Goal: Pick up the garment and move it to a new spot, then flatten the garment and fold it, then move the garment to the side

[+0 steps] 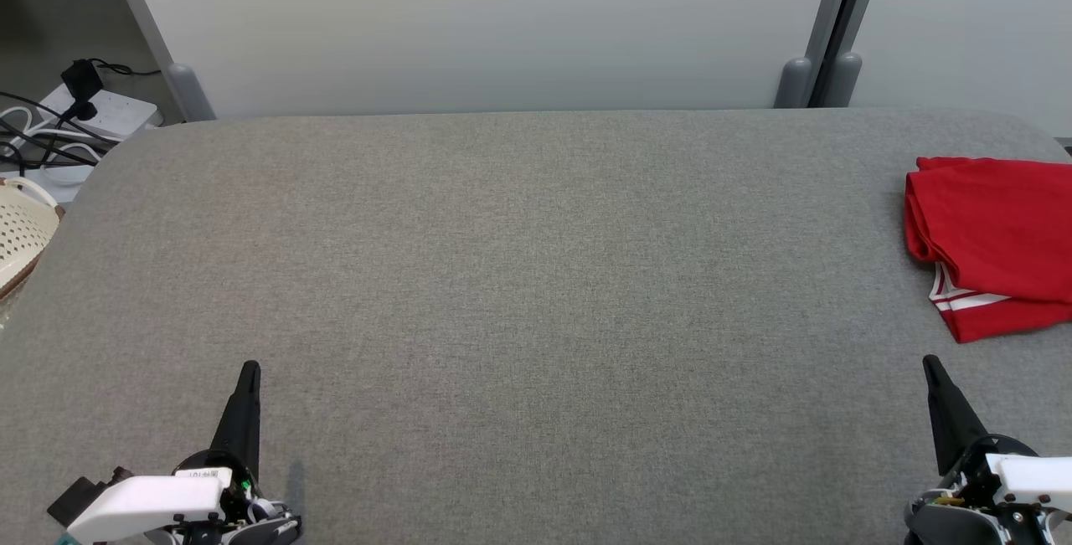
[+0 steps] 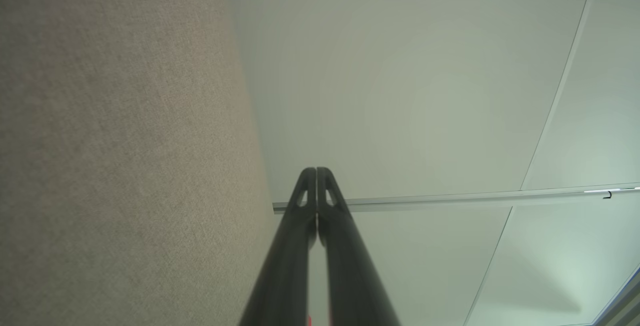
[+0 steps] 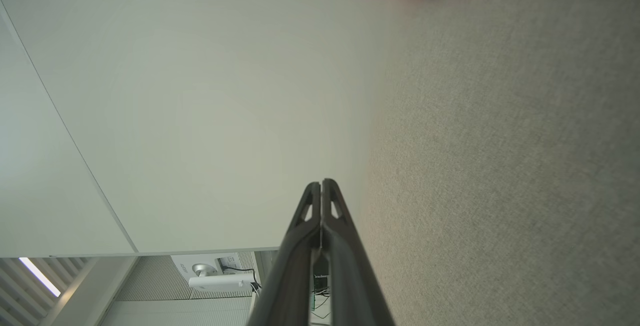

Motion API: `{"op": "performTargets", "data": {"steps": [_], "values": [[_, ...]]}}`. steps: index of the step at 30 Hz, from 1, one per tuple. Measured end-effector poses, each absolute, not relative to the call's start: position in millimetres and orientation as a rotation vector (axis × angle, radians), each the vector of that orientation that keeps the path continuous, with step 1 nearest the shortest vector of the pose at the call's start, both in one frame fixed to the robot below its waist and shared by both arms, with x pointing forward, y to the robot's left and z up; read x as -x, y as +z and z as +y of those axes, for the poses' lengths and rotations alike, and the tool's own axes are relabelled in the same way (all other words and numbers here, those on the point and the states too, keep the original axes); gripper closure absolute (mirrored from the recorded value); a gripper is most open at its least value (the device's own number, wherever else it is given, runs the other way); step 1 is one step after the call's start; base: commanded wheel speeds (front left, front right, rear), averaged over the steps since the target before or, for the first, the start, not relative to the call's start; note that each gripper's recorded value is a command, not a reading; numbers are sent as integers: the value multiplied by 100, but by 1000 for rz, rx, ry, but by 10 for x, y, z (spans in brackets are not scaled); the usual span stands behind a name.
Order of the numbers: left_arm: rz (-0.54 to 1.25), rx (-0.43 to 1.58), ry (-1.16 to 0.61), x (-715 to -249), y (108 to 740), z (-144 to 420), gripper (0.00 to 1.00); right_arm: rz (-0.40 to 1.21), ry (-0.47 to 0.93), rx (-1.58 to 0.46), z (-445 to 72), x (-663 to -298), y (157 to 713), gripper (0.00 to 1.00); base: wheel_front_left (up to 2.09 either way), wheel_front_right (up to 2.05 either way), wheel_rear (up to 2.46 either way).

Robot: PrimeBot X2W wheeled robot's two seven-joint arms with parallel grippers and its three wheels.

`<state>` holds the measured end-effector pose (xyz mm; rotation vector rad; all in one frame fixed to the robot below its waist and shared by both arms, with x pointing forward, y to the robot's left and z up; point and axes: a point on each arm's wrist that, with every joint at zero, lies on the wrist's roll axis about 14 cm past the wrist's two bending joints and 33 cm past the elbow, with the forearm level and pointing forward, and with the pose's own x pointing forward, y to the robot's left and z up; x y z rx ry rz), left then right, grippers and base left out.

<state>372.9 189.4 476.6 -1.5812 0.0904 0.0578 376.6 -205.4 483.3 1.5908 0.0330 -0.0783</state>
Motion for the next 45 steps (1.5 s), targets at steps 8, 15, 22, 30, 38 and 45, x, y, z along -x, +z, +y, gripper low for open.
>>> {"op": "performTargets", "data": {"steps": [8,15,22,30,38,45], "values": [[90,1581,58,-3729,4766,1894,100,33,-78,-1591,-2054,-3766,4833,100,0,0,0],[90,1581,58,-3729,4766,1895,100,33,-79,-1591,-2055,-3766,4833,100,0,0,0],[90,1581,58,-3729,4766,1895,100,32,-79,-1591,-2056,-3766,4833,100,0,0,0],[90,1581,58,-3729,4766,1896,100,32,-79,-1591,-2058,-3765,4833,100,0,0,0],[90,1581,58,-3729,4767,1896,100,32,-80,-1591,-2058,-3765,4833,100,0,0,0],[90,1581,58,-3729,4767,1895,100,32,-79,-1591,-2058,-3765,4833,100,0,0,0]]}}
